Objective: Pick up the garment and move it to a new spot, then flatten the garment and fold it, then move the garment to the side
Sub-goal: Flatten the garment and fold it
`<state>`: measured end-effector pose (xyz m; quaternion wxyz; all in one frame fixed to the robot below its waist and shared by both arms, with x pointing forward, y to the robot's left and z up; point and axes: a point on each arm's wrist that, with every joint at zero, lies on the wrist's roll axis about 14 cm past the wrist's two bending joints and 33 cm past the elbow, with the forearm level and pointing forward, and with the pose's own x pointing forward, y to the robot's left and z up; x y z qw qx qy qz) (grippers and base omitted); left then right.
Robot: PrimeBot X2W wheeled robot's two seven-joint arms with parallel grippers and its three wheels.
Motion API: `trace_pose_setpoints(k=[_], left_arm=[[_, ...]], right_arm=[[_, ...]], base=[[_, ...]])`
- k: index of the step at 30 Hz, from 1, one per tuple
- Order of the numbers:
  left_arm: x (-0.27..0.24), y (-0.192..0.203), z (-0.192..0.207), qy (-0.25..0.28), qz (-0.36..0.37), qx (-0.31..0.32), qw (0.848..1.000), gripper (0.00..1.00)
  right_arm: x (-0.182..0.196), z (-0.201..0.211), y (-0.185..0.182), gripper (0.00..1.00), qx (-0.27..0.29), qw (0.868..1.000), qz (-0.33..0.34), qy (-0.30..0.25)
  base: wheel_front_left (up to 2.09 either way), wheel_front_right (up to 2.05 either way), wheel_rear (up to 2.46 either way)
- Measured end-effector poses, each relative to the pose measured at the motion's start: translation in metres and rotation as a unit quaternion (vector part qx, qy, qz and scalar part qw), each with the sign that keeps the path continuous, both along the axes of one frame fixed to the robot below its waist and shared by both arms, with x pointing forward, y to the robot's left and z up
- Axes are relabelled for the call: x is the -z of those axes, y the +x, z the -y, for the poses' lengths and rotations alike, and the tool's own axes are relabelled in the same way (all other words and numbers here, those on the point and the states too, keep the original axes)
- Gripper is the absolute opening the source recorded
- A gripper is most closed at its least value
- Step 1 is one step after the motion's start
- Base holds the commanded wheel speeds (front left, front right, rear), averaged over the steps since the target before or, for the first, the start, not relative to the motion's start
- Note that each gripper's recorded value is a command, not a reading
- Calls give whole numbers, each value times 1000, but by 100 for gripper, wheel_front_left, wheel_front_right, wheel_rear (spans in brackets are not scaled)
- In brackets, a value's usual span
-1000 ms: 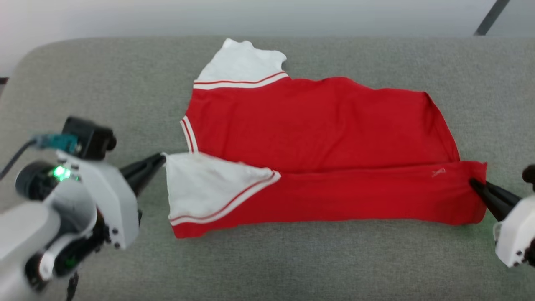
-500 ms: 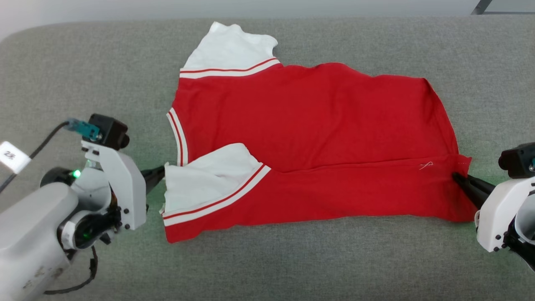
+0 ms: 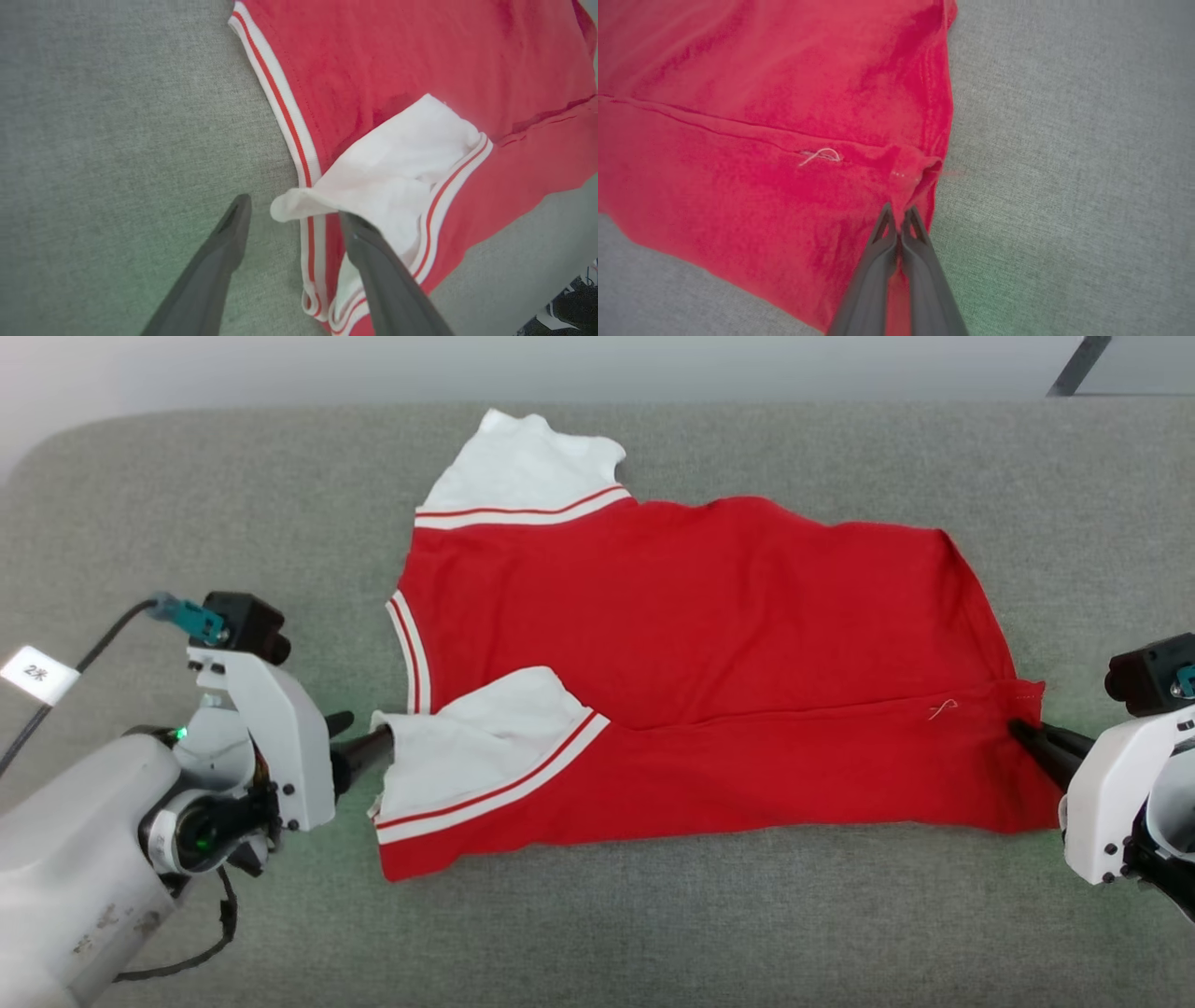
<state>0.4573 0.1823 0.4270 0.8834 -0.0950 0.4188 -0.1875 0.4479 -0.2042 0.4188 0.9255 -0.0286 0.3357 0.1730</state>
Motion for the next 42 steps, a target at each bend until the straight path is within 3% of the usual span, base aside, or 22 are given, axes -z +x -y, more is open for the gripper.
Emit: trace_pose_setpoints(k=[1,13,19,27,42], left_arm=[[-4,1,0,-1,6,-2,1000,100],[-58,-11,0,4,65,-8,998,100],[-55,-37,10,-3,6,-11,1000,100],[-21,-66,16,35,-112,-9,993,100],[37,-53,10,75,-172,-8,982,100]], right_arm=[[-3,0,0,100,-1,1000,3,-1],[-61,-12,2,100,-18,996,84,10],[-84,-16,-8,100,-12,993,118,27],[-86,9,-36,100,42,991,122,41],[-78,47,-70,100,138,982,120,57]], base=[[0,0,0],[0,0,0],[0,0,0],[0,0,0],[0,0,0]])
